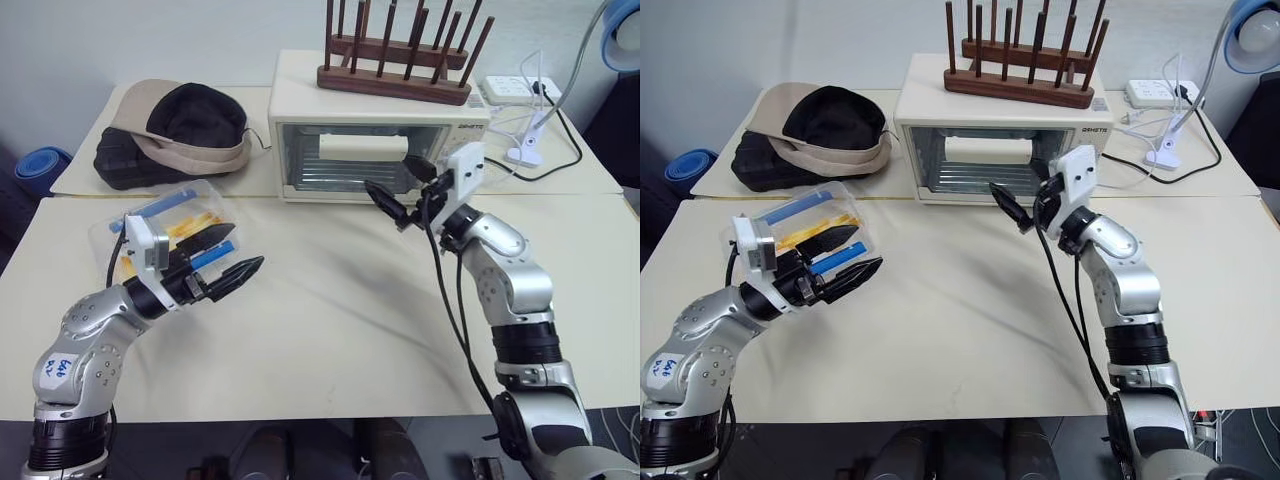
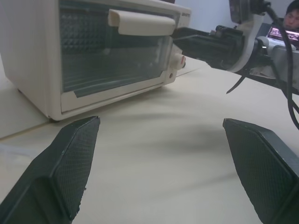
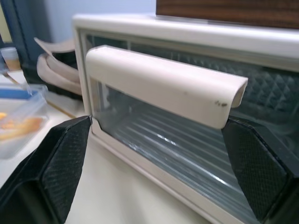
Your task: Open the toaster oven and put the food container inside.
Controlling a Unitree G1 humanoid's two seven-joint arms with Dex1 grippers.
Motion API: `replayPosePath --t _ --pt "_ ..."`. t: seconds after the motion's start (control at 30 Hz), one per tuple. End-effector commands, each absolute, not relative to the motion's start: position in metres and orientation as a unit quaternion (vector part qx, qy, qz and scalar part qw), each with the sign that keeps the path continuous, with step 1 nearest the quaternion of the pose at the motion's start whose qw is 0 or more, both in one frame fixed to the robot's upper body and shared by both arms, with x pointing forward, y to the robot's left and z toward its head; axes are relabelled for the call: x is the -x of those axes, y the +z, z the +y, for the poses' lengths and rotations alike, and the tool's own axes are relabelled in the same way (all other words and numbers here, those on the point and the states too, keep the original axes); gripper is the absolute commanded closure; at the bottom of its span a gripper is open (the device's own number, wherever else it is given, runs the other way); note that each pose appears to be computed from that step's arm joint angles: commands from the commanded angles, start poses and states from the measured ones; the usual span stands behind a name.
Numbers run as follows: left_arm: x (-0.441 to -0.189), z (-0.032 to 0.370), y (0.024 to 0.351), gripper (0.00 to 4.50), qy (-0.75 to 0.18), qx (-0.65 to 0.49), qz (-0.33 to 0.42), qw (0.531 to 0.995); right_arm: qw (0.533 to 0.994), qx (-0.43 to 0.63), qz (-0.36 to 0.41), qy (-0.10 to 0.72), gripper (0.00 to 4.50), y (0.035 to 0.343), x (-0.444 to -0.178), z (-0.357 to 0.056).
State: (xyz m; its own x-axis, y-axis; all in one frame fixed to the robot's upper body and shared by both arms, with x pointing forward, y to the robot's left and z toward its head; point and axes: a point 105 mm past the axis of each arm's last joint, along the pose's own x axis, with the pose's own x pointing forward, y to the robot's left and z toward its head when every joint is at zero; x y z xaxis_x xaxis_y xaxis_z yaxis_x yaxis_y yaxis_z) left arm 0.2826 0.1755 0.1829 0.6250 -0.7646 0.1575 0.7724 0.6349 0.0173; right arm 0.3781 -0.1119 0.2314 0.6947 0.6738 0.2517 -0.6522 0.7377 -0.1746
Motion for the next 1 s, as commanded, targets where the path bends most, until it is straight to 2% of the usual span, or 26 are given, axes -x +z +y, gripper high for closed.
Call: replayPosePath --t 0.03,0.1,0.2,0.4,0.6,0.73,0.83,1.0 --pt "-0.283 0.182 0.189 0.0 -0.405 0.023 -0.093 0.909 0.879 0.055 -0.208 0.425 0.02 0.245 -0.35 -0.095" --pt "-0.285 0.185 0.188 0.0 -0.397 0.034 -0.092 0.913 0.869 0.075 -0.209 0.441 0.02 0.236 -0.34 -0.096" --pt "-0.298 0.195 0.195 0.62 -0.364 0.045 -0.099 0.925 0.863 0.114 -0.188 0.455 0.0 0.215 -0.332 -0.099" --pt "-0.347 0.189 0.239 2.49 -0.332 0.051 -0.147 0.93 0.868 0.122 -0.174 0.448 0.0 0.201 -0.331 -0.104" --pt "-0.388 0.146 0.249 4.46 -0.373 0.013 -0.141 0.917 0.872 0.13 -0.173 0.439 0.0 0.195 -0.332 -0.108" --pt "-0.399 0.132 0.24 4.46 -0.385 -0.031 -0.128 0.913 0.876 0.142 -0.162 0.431 0.0 0.184 -0.323 -0.12" --pt "-0.388 0.121 0.227 4.46 -0.43 -0.085 -0.114 0.891 0.888 0.142 -0.138 0.415 0.0 0.167 -0.309 -0.14" --pt "-0.366 0.112 0.188 4.46 -0.473 -0.2 -0.058 0.856 0.919 0.147 -0.066 0.36 0.0 0.127 -0.262 -0.205"
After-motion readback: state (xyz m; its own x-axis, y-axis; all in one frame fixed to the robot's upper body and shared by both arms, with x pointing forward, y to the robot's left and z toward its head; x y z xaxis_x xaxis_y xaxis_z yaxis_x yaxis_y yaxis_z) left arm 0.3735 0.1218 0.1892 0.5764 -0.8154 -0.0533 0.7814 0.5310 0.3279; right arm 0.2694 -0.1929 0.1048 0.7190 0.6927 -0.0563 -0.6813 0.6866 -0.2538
